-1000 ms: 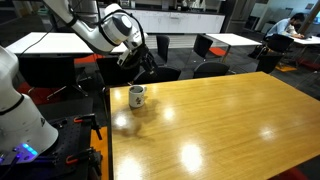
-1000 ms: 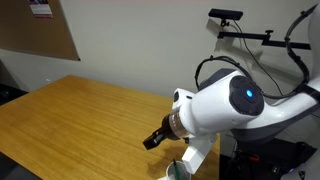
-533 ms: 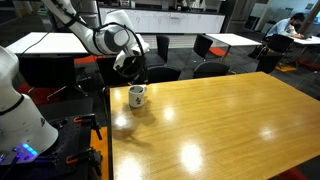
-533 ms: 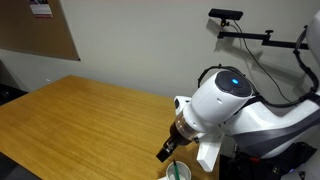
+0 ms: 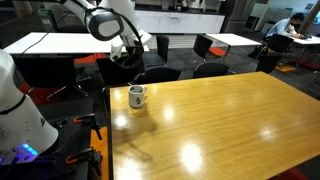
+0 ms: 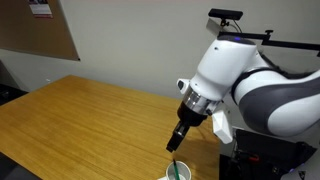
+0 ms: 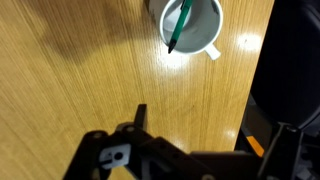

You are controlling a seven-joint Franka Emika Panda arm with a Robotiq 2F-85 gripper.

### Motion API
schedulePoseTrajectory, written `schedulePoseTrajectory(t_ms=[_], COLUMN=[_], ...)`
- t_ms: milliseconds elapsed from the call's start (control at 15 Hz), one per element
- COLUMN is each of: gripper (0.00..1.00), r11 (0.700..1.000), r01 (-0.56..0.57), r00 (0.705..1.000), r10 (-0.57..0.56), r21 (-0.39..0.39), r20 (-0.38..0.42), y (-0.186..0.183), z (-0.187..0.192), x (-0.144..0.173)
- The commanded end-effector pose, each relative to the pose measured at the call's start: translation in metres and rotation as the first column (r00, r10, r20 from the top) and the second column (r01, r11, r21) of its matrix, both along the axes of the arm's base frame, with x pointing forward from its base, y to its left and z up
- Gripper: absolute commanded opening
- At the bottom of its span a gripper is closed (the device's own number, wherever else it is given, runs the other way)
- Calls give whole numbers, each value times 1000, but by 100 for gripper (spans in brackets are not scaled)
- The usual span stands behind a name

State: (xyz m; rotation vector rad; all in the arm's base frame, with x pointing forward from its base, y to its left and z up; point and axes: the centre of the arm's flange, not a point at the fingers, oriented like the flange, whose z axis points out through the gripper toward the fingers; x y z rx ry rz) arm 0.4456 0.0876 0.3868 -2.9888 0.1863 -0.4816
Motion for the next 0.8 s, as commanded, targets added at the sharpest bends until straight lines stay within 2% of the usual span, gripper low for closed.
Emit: schedulePoseTrajectory(t_ms=[0,267,333,733], gripper=[100,100,100,100], r11=[999,1000,1000,1000], r01=[-34,-27,-18,-19], r00=[997,991,994,993], r10=[35,27,18,18], r21=[15,2,3,-7], r20=[-75,-131,-108,-115], y=[-35,-54,-49,-48], z=[54,78,65,64], x=[-11,-15,-16,-16])
